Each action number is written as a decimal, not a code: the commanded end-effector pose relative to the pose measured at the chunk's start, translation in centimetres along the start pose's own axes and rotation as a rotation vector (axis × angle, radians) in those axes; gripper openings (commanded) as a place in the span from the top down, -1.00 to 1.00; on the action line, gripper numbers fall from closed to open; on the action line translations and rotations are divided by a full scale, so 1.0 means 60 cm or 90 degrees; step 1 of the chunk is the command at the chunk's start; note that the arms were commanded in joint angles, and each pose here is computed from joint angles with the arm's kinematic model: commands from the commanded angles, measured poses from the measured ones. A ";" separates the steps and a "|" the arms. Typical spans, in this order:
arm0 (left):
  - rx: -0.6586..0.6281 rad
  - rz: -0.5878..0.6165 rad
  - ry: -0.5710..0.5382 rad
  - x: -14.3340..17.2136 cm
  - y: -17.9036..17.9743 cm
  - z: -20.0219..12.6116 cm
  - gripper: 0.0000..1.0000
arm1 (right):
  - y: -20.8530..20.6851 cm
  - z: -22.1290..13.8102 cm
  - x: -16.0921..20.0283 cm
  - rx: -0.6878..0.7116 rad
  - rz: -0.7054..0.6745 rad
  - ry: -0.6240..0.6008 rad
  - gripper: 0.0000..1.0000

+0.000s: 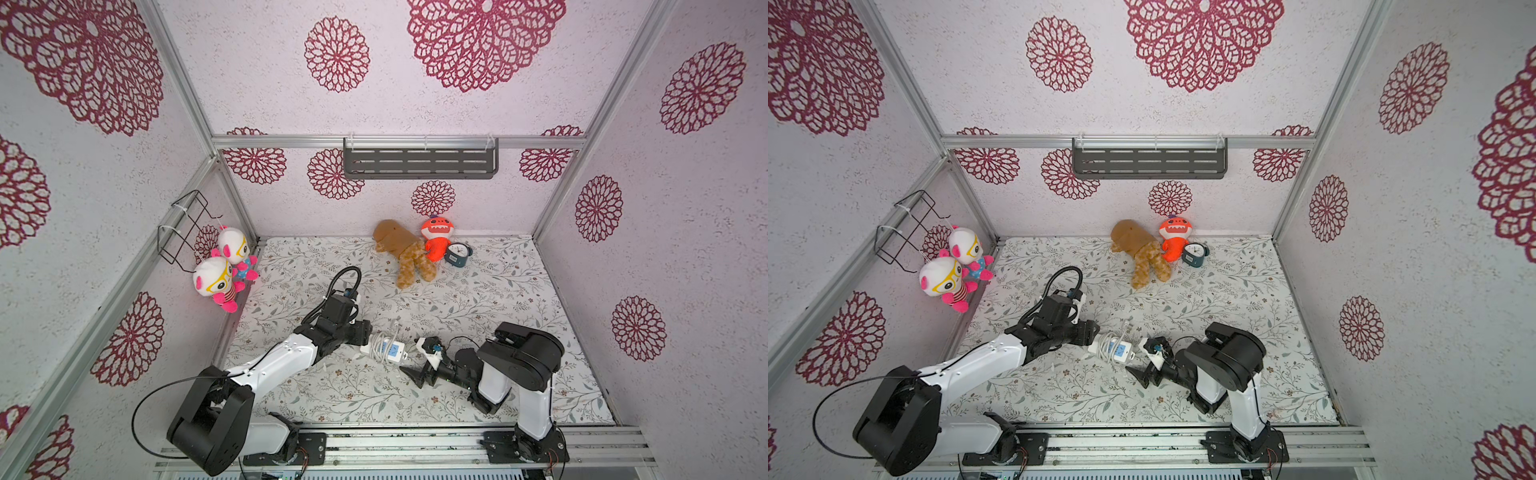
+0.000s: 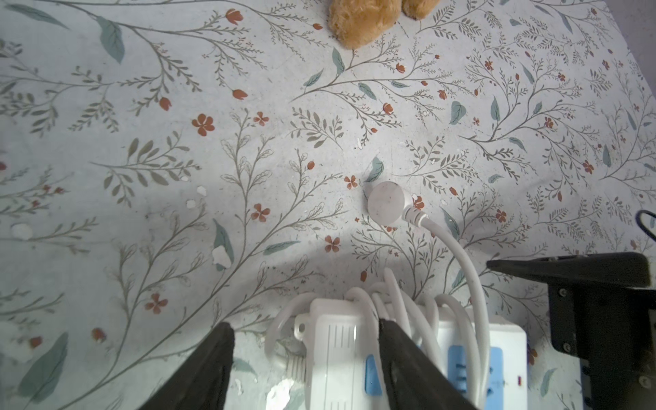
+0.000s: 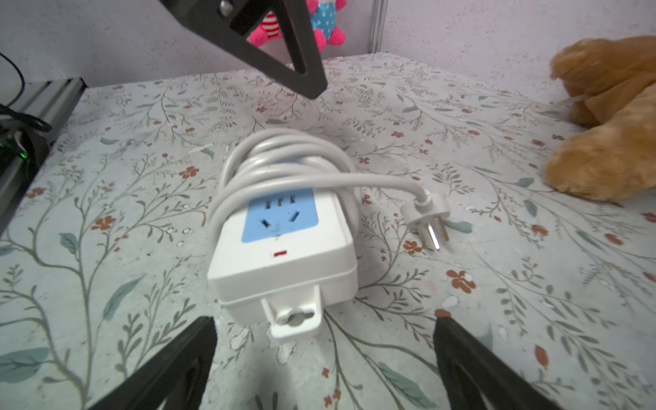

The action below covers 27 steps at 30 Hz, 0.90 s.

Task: Wrap the cord around the power strip
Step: Place the power strip at the center of the board, then adjust the power cord at the power strip.

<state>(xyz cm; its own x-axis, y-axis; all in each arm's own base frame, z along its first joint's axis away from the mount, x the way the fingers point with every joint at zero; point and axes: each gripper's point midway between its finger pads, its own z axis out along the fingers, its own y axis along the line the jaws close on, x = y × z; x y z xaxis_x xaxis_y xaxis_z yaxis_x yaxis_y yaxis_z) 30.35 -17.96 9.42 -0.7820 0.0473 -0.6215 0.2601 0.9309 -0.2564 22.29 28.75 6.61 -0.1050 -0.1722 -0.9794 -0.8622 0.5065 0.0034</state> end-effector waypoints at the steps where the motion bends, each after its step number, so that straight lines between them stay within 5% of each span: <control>1: -0.024 -0.050 0.007 0.018 0.009 -0.018 -0.35 | -0.022 -0.012 -0.036 0.047 0.037 -0.010 -0.90; 5: -0.004 -0.065 0.004 0.033 -0.006 -0.024 -0.33 | -0.069 0.003 -0.047 0.112 0.039 0.109 -0.87; 10: 0.041 -0.047 -0.004 0.052 -0.041 -0.004 -0.32 | -0.133 0.018 -0.089 0.123 0.110 0.113 -0.68; 16: 0.040 0.013 0.030 0.079 -0.062 0.024 -0.32 | -0.155 0.088 -0.047 0.112 0.164 0.245 -0.49; 23: 0.019 0.042 0.041 0.088 -0.060 0.038 -0.32 | -0.181 0.102 0.019 0.153 0.168 0.361 -0.36; 27: 0.027 0.056 0.037 0.084 -0.065 0.041 -0.33 | -0.175 0.117 0.038 0.133 0.148 0.378 -0.33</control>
<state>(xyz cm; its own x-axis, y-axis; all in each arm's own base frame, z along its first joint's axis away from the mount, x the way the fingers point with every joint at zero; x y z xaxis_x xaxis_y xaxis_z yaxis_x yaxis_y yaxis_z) 26.97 -22.03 6.12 -0.7870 0.1149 -0.6061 0.3339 0.9055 -0.2619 34.60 28.81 3.03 -0.5892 -0.4056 -0.6988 -0.6609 0.7394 0.1281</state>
